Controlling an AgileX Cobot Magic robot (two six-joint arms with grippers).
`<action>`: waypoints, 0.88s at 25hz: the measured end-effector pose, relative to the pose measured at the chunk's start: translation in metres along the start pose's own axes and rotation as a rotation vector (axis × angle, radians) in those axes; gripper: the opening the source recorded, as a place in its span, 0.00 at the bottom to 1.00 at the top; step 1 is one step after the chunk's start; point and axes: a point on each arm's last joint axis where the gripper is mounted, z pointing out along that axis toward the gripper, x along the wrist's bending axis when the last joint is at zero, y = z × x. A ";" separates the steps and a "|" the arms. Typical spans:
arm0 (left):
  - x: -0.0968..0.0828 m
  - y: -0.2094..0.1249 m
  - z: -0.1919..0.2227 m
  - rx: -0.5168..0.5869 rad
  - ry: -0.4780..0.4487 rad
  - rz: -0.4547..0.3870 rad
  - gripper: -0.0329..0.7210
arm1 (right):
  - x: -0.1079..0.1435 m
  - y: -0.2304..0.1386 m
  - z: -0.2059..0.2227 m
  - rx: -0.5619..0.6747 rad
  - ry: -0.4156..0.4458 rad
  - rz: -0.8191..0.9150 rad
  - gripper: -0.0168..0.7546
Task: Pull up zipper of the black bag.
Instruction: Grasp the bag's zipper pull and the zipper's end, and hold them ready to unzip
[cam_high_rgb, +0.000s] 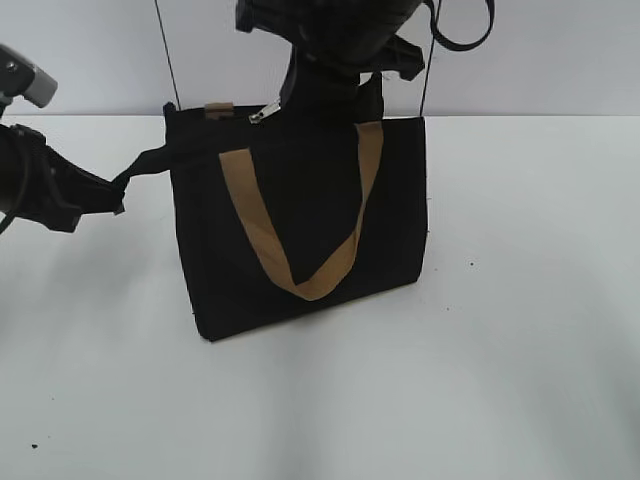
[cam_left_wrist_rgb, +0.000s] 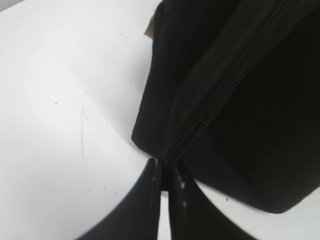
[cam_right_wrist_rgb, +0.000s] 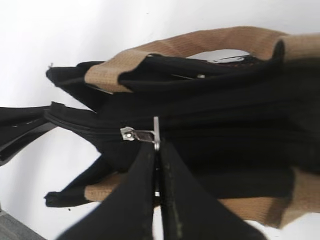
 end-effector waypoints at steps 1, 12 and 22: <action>0.000 -0.001 0.000 0.013 -0.001 0.002 0.07 | -0.001 0.000 0.000 0.001 -0.010 -0.005 0.00; -0.001 -0.005 -0.001 0.057 -0.011 0.006 0.07 | -0.045 0.008 -0.011 0.030 -0.247 -0.083 0.00; -0.003 -0.004 -0.001 0.048 -0.027 -0.002 0.07 | -0.054 0.011 -0.014 0.024 -0.377 -0.193 0.00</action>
